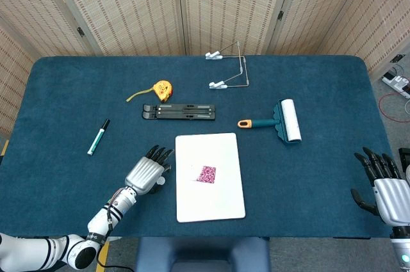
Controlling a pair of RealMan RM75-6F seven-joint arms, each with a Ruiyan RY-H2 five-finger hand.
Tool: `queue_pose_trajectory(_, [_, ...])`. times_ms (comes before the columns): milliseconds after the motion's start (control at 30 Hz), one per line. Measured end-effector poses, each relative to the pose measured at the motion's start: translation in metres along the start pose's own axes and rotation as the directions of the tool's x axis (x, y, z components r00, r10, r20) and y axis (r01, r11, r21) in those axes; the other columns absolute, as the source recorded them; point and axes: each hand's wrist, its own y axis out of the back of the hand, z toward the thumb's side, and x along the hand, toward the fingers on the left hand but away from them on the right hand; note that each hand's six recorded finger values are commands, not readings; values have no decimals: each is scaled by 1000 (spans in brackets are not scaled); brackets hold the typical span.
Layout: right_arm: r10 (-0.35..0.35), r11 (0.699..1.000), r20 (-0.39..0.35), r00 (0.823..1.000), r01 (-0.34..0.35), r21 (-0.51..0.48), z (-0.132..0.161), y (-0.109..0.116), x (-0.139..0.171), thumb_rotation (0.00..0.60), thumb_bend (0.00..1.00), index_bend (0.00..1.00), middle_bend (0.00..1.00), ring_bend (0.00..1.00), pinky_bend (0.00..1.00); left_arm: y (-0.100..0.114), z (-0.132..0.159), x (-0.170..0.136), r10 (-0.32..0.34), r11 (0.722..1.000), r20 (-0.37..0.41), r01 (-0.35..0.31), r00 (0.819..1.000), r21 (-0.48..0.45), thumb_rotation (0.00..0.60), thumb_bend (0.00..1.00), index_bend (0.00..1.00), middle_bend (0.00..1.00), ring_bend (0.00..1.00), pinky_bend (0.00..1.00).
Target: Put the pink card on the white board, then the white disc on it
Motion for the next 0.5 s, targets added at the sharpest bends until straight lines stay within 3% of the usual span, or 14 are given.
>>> queue_pose_trajectory(500, [-1, 1000, 8, 1000, 1, -3, -3, 0, 1, 600, 368, 110, 58, 83, 0, -13, -5, 5, -31, 999, -27, 31, 999, -21, 600, 331, 454, 80, 18, 0])
